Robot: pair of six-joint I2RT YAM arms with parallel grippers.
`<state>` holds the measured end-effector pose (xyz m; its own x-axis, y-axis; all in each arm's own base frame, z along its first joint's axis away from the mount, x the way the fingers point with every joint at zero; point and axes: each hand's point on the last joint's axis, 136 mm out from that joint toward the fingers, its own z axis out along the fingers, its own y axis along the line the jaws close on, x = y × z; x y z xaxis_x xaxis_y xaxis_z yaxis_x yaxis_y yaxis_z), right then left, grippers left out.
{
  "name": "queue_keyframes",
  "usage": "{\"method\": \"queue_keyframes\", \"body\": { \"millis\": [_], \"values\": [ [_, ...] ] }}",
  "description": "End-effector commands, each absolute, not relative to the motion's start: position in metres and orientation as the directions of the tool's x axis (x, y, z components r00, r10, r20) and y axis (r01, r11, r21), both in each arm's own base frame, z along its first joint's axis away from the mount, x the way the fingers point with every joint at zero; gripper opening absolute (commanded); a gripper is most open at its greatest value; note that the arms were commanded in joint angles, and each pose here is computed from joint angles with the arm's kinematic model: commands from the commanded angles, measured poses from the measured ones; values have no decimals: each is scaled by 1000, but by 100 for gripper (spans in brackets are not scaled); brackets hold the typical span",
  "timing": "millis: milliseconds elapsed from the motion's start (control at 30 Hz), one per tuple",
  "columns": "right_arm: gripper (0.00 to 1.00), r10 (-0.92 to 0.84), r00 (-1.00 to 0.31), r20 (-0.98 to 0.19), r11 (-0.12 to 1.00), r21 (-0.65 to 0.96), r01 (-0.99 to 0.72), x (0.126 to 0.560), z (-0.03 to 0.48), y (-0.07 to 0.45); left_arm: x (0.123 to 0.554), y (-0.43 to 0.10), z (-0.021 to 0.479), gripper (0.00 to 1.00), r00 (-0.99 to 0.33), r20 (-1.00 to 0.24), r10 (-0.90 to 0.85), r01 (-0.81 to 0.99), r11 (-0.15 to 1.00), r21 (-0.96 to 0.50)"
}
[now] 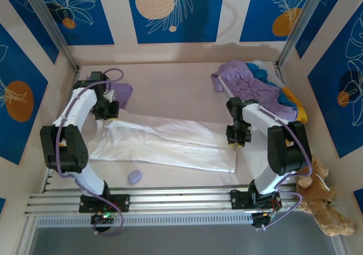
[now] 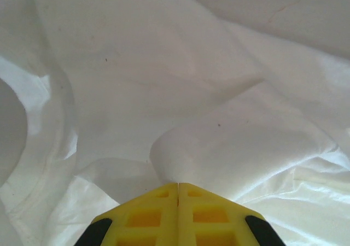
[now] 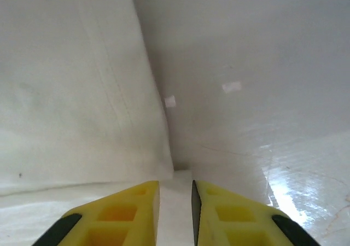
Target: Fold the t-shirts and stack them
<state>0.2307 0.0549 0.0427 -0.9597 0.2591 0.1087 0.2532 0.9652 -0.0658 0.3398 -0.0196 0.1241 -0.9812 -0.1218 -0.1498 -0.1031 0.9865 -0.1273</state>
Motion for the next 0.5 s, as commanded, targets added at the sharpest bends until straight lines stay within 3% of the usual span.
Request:
{"method": "queue_keyframes", "body": {
  "millis": [0, 233, 467],
  "values": [
    [34, 260, -958, 121, 965, -58, 254, 221, 55, 58, 329, -15, 127, 16, -985, -118, -124, -109, 986, -125],
    [39, 242, -970, 27, 970, -15, 242, 225, 99, 73, 318, -11, 144, 30, -984, -122, -130, -118, 988, -102],
    [38, 131, -986, -103, 980, 166, 113, 241, 132, 139, 326, -24, 133, 40, -986, -99, -131, -112, 977, -181]
  ]
}}
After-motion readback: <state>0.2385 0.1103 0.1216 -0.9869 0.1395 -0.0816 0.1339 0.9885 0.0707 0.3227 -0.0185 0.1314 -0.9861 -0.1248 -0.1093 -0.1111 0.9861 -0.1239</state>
